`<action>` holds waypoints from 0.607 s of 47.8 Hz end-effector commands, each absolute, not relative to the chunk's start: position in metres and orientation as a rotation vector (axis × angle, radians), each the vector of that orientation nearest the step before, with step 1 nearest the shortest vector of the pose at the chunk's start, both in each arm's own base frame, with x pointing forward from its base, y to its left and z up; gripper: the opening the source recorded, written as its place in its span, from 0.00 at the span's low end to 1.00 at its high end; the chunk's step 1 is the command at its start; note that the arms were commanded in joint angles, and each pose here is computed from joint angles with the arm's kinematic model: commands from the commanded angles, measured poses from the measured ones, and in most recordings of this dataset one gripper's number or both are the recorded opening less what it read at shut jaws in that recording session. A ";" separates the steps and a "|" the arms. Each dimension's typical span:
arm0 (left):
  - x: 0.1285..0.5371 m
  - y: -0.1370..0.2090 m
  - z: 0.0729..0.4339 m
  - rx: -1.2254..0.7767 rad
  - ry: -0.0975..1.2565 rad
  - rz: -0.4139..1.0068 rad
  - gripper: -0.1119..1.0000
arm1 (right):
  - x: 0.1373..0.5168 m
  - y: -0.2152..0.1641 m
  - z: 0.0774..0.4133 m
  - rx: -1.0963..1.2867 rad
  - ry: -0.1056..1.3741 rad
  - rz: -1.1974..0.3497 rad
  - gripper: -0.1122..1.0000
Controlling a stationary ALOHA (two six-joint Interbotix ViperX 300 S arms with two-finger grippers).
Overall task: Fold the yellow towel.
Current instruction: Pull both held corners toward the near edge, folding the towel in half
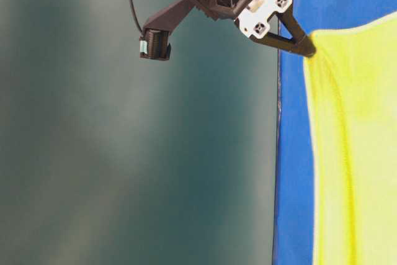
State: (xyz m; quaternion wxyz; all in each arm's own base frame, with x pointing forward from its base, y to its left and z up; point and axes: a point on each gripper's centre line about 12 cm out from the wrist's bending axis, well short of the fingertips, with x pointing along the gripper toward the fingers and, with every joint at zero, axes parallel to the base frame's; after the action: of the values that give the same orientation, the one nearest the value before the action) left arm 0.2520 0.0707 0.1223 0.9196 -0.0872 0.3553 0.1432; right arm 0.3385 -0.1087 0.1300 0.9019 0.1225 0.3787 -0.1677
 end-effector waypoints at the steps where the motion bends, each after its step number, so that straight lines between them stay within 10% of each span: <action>1: 0.258 0.054 0.129 -0.184 0.730 0.240 0.11 | 0.344 -0.094 0.141 0.256 0.771 -0.312 0.12; 29: 0.261 -0.076 0.126 -0.285 0.821 -0.098 0.11 | 0.350 0.027 0.135 0.348 0.853 -0.096 0.12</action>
State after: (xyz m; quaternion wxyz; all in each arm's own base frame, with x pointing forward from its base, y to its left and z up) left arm 0.2548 -0.0603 0.1197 0.9038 -0.1370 0.4046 -0.0259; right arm 0.3477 0.0168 0.1260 0.8885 0.1652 0.4240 -0.0586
